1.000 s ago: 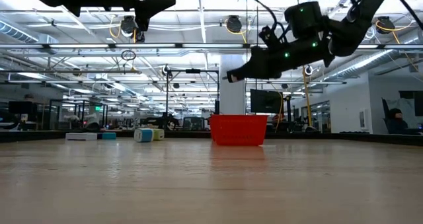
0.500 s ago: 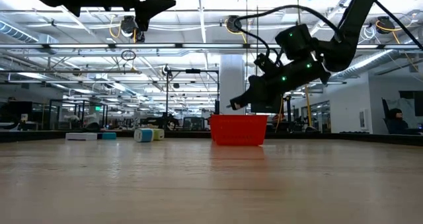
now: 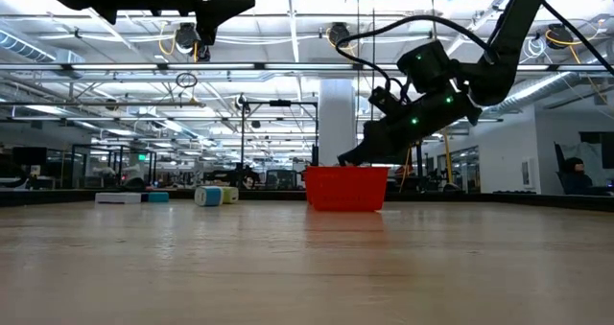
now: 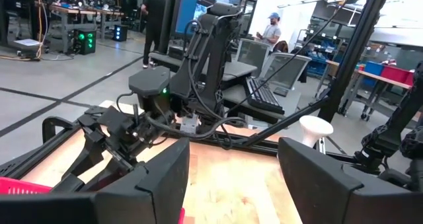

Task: Pick & Place Office items
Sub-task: Put the black charger adapter into the top red basket, then put the purple digital clock into the bottom red basket

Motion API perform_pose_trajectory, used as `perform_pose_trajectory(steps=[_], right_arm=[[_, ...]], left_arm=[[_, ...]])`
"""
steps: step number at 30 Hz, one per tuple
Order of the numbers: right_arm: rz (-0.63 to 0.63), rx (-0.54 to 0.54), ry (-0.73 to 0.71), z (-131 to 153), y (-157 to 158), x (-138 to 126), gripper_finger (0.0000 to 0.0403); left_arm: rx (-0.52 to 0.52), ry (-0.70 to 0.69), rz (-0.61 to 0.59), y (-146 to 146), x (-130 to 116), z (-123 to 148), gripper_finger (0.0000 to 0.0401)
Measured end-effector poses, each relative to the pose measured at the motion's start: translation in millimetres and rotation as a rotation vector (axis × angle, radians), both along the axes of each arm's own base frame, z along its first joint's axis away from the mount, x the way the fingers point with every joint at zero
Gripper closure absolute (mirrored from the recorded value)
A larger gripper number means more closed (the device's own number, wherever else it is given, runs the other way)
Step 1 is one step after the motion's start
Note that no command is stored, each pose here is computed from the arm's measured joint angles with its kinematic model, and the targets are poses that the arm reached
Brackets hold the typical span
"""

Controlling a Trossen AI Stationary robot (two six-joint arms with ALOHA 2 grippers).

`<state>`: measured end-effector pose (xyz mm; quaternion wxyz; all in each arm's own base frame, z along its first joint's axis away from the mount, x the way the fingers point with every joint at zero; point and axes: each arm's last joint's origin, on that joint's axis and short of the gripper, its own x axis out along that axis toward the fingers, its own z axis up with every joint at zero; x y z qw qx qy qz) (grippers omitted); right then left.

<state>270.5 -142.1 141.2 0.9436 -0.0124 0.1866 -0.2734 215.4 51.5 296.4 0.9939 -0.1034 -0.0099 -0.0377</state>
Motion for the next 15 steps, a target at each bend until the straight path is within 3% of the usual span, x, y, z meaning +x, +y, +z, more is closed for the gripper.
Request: perform_pose_trajectory(steps=[6,12,15], right_arm=[[-0.009,0.002,0.005,-0.5,-2.1,-1.3,0.0259],[-0.008,0.003,0.004,-0.5,-2.0,-1.2,0.0154],[-0.006,0.003,0.004,-0.3,-2.0,-1.1,0.0119]], left_arm=[[0.000,0.000,0.000,0.0,0.0,0.0,0.0178],[0.001,0.000,0.000,0.1,0.0,0.0,0.0169],[0.000,0.000,0.000,0.1,0.0,0.0,0.0163]])
